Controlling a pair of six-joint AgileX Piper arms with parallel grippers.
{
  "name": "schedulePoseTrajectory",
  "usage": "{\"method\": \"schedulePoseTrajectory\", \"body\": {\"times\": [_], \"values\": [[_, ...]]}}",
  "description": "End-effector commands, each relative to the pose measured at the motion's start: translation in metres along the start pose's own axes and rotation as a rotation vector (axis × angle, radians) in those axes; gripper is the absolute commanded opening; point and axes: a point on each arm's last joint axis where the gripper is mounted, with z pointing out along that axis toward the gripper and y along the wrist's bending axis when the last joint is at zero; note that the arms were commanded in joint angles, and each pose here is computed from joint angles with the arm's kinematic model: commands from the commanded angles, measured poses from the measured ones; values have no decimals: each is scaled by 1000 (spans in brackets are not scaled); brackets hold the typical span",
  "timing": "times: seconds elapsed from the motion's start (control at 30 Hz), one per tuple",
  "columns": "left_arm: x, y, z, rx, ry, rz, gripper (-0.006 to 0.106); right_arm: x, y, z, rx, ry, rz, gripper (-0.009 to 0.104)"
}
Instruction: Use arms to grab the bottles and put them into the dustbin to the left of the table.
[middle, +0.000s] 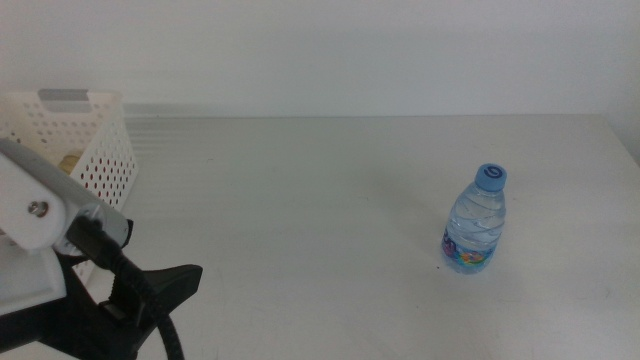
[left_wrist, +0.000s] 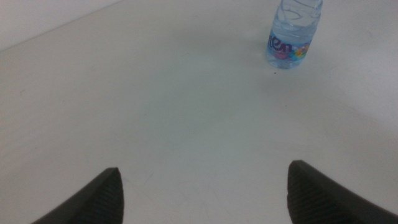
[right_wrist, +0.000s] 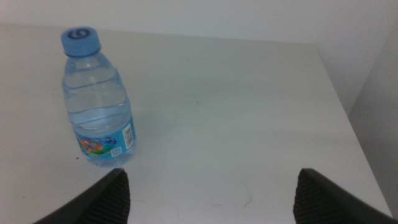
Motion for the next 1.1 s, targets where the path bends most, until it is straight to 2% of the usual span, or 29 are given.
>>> {"method": "schedulePoseTrajectory", "body": {"times": [0.0,0.33,0.5,0.77,1.07], "values": [[-15,0,-5,-5,-103,-20,82,-23,0,8,4,-72,-38,86],[-15,0,-5,-5,-103,-20,82,-38,4,32,-30,-193,-45,86],[-15,0,-5,-5,-103,-20,82,-19,7,40,-69,-240,8,86],[-15,0,-5,-5,-103,-20,82,6,16,45,-156,-323,-30,86],[-15,0,-5,-5,-103,-20,82,12,18,61,-186,-282,12,86]]}}
